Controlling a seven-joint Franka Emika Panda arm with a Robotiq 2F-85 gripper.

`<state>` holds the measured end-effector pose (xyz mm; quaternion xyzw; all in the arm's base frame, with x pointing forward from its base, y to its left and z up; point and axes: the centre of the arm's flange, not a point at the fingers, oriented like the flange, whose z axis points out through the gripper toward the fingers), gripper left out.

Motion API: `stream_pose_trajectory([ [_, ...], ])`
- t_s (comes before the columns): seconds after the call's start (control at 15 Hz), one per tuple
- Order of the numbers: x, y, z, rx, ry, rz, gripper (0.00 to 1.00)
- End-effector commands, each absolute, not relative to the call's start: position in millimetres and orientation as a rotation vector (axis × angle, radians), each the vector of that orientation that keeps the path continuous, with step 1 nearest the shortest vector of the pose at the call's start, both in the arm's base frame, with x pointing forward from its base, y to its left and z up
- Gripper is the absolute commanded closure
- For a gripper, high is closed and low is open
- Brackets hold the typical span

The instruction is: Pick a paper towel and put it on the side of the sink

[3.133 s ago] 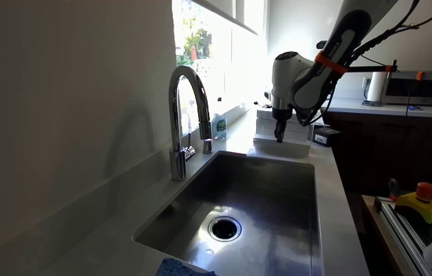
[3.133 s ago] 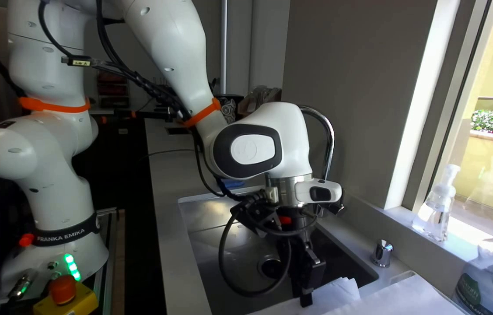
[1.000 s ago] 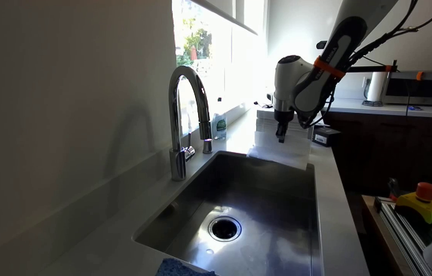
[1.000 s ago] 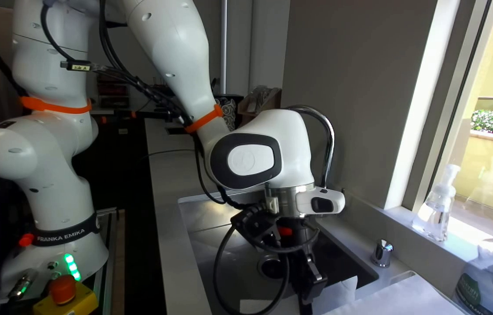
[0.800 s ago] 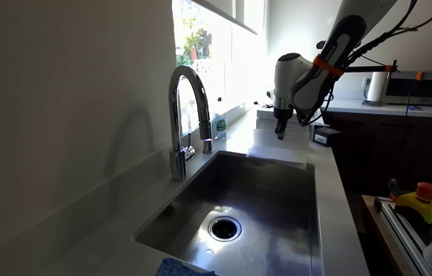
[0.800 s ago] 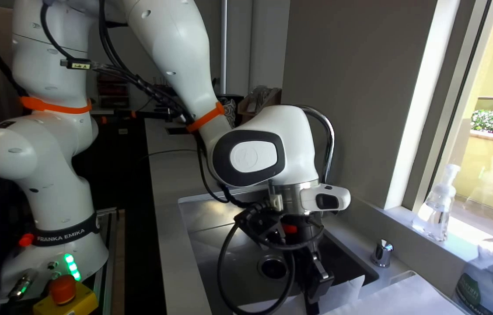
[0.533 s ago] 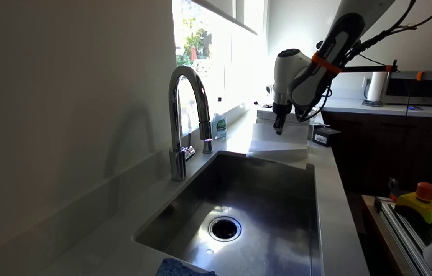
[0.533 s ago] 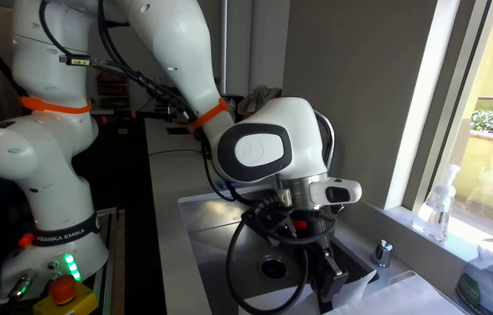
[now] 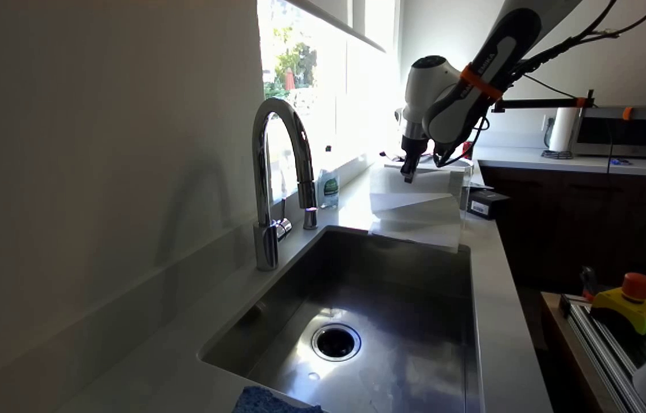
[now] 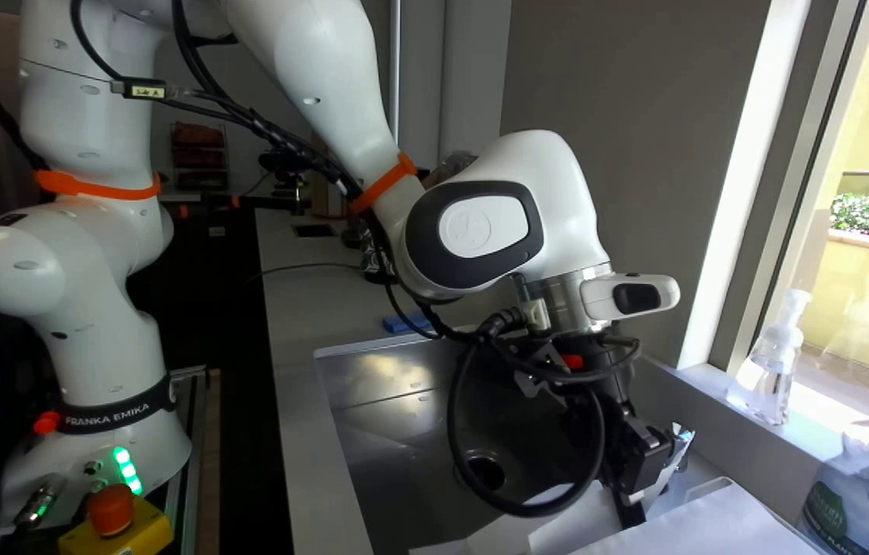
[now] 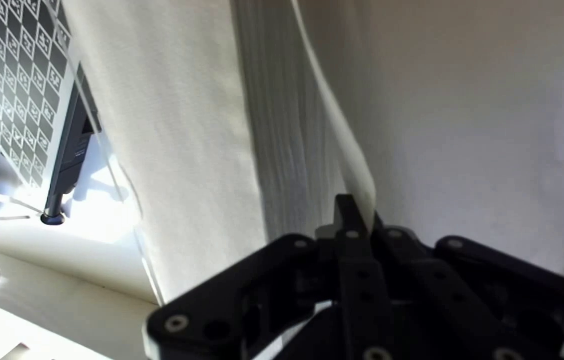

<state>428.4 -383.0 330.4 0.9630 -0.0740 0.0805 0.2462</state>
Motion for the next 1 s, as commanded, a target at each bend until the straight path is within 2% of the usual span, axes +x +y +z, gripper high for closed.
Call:
stream_pose_trajectory([
  [0.0, 432.1, -380.6, 340.6, 2.627, -0.201, 0.238, 1.00],
  [0.4, 419.7, -373.2, 312.0, 2.641, -0.189, 0.171, 1.00],
  [0.47, 417.1, -371.3, 306.7, 2.650, -0.189, 0.159, 0.86],
  [0.6, 413.3, -367.4, 298.8, 2.675, -0.198, 0.141, 0.67],
  [0.93, 411.0, -360.8, 295.2, 2.736, -0.256, 0.153, 0.29],
])
